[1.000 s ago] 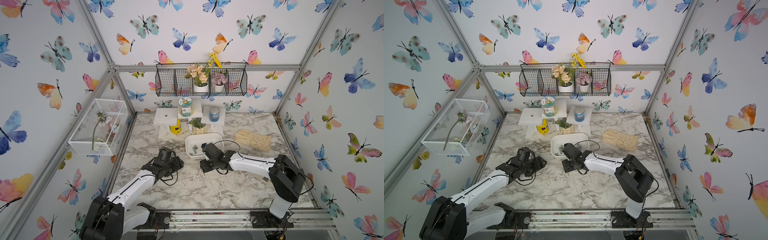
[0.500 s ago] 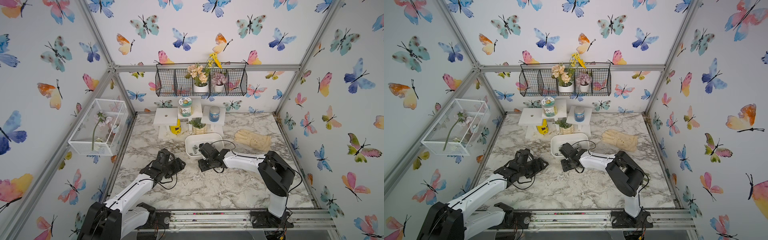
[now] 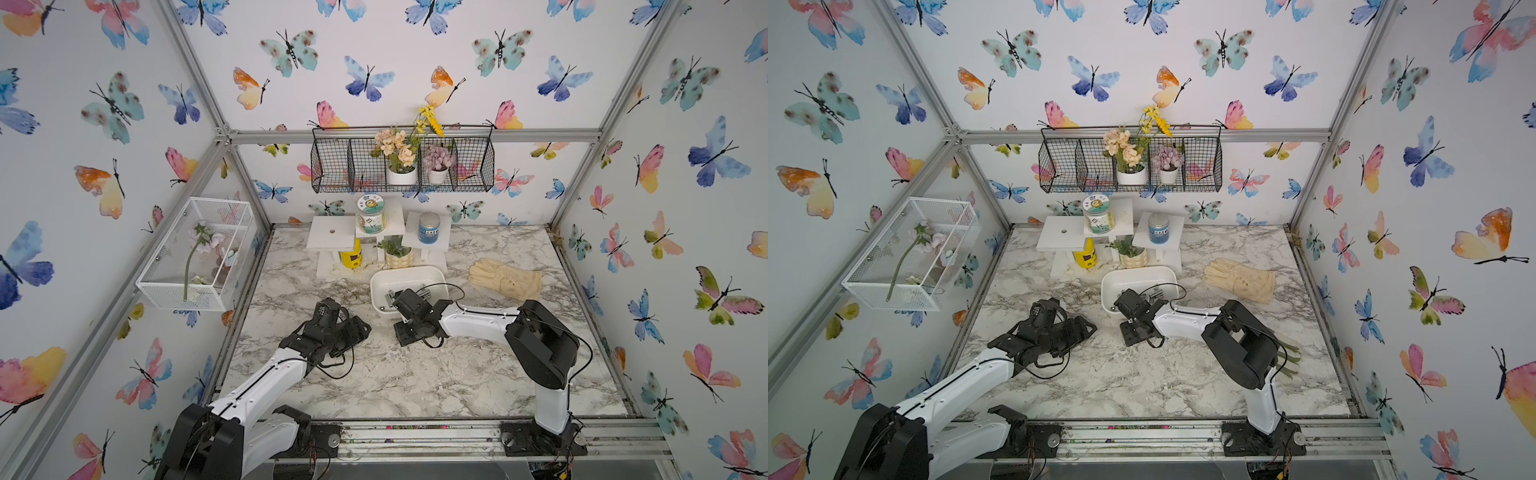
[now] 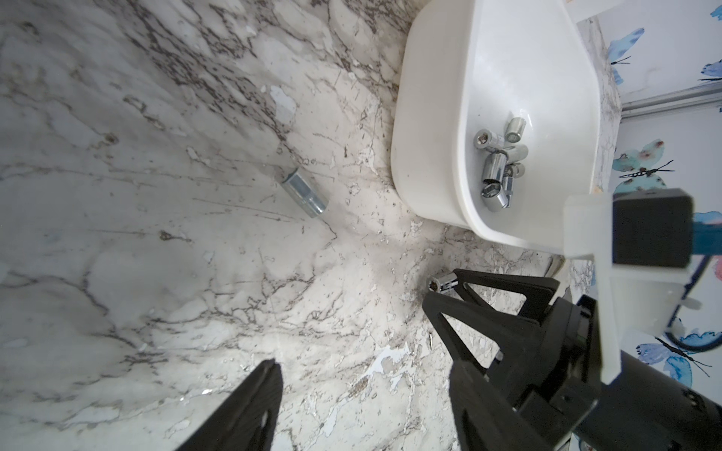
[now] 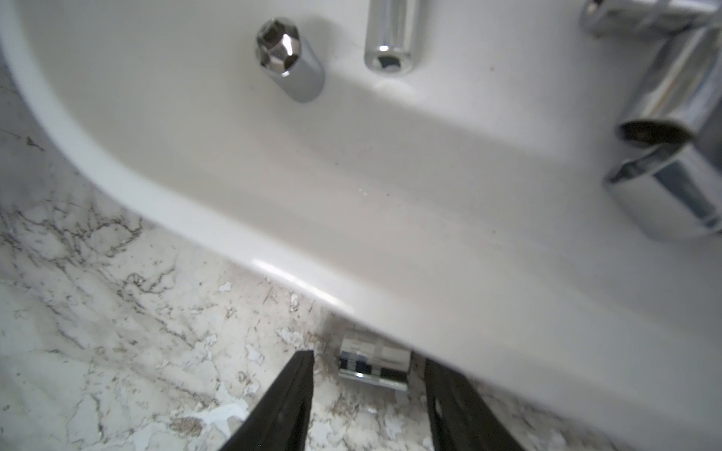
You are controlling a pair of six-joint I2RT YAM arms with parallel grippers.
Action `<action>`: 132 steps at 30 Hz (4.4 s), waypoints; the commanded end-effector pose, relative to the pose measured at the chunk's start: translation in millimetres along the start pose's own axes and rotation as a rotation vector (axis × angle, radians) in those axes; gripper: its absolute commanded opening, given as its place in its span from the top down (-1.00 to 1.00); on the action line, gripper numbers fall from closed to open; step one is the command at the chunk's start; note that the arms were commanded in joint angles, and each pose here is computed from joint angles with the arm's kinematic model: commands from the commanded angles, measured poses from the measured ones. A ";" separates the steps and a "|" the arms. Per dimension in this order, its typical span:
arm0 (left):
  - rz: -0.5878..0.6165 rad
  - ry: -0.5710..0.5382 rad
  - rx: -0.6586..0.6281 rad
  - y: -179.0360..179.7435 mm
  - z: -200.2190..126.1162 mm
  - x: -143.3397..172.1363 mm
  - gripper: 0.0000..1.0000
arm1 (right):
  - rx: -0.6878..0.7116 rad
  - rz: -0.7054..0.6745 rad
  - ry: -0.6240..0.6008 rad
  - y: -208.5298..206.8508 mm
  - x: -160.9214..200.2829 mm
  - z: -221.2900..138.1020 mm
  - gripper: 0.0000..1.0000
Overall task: Put the socket on the desktop into the storage box
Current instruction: Pick up the socket head from the center of the board, then place the socket head in the storage box, then pick up the socket head from the center of the board.
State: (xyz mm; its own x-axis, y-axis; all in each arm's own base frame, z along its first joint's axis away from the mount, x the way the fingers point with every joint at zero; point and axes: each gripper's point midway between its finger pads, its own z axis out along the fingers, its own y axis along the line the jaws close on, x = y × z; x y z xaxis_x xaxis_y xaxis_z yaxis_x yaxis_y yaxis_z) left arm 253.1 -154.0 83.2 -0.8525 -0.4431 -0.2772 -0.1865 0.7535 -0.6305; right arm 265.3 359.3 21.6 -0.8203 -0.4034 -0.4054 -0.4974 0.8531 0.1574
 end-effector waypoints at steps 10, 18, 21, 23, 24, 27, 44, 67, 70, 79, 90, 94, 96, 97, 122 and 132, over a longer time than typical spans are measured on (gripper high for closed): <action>-0.004 0.004 0.015 0.6 -1.9 3.1 -0.46 | 0.046 0.008 0.011 -3.5 -0.3 10.2 0.18; -0.006 0.003 0.013 1.0 -2.0 3.2 -0.45 | 0.041 0.006 0.014 -2.8 1.0 8.1 0.41; -0.008 0.006 0.016 1.0 -1.6 3.8 -0.45 | 0.034 0.006 0.004 -1.7 -0.8 1.8 0.44; -0.007 0.004 0.018 0.3 -1.8 3.2 -0.45 | 0.031 0.007 -0.007 -1.3 -2.8 -3.9 0.45; -0.006 0.001 0.016 0.3 -2.0 2.3 -0.45 | 0.029 0.007 -0.012 -1.1 -3.8 -7.5 0.45; 0.000 -0.004 0.011 -2.1 -2.3 -0.7 -0.45 | 0.033 0.008 -0.030 -2.3 -6.9 -17.3 0.45; 0.061 0.023 0.075 -56.1 13.6 -1.4 -0.45 | 0.083 0.030 -0.168 -32.3 -48.0 -72.3 0.44; 0.108 0.043 0.067 -77.5 23.5 3.8 -0.45 | 0.251 0.126 -0.163 -132.7 -119.4 -38.8 0.41; 0.108 0.045 0.059 -74.0 23.5 5.2 -0.45 | 0.281 0.124 -0.150 -138.4 -120.6 -29.9 0.41; 0.116 0.038 0.034 -64.9 21.8 6.4 -0.45 | 0.358 0.129 -0.125 -154.5 -120.7 -16.8 0.39; 0.117 0.031 0.012 -57.7 20.7 5.0 -0.45 | 0.351 0.137 -0.131 -153.1 -122.4 -20.0 0.20; 0.113 0.025 0.007 -55.4 18.7 3.9 -0.45 | 0.337 0.146 -0.130 -150.7 -120.0 -25.4 0.15; 0.114 0.024 0.002 -54.3 18.0 3.9 -0.45 | 0.325 0.152 -0.132 -148.7 -118.7 -29.6 0.16; 0.113 0.021 0.000 -53.8 17.4 3.5 -0.45 | 0.320 0.155 -0.134 -147.9 -117.4 -32.3 0.15; 0.091 -0.028 -0.218 -13.1 10.3 -20.8 -0.35 | -0.025 0.103 -0.250 -60.0 -67.9 -107.4 0.11; 0.132 -0.047 -0.327 4.9 13.9 -37.0 -0.19 | -0.206 -0.031 -0.290 1.3 -45.5 -127.1 0.09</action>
State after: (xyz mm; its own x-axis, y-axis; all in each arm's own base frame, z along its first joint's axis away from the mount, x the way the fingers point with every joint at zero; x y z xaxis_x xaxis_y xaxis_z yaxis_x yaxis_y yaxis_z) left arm 286.0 -152.3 81.4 -0.8591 -0.3786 -0.3444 -0.2339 0.8889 -0.3939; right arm 280.5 320.8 143.2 -0.7318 -0.2812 -0.6208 -0.5307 0.8066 0.2603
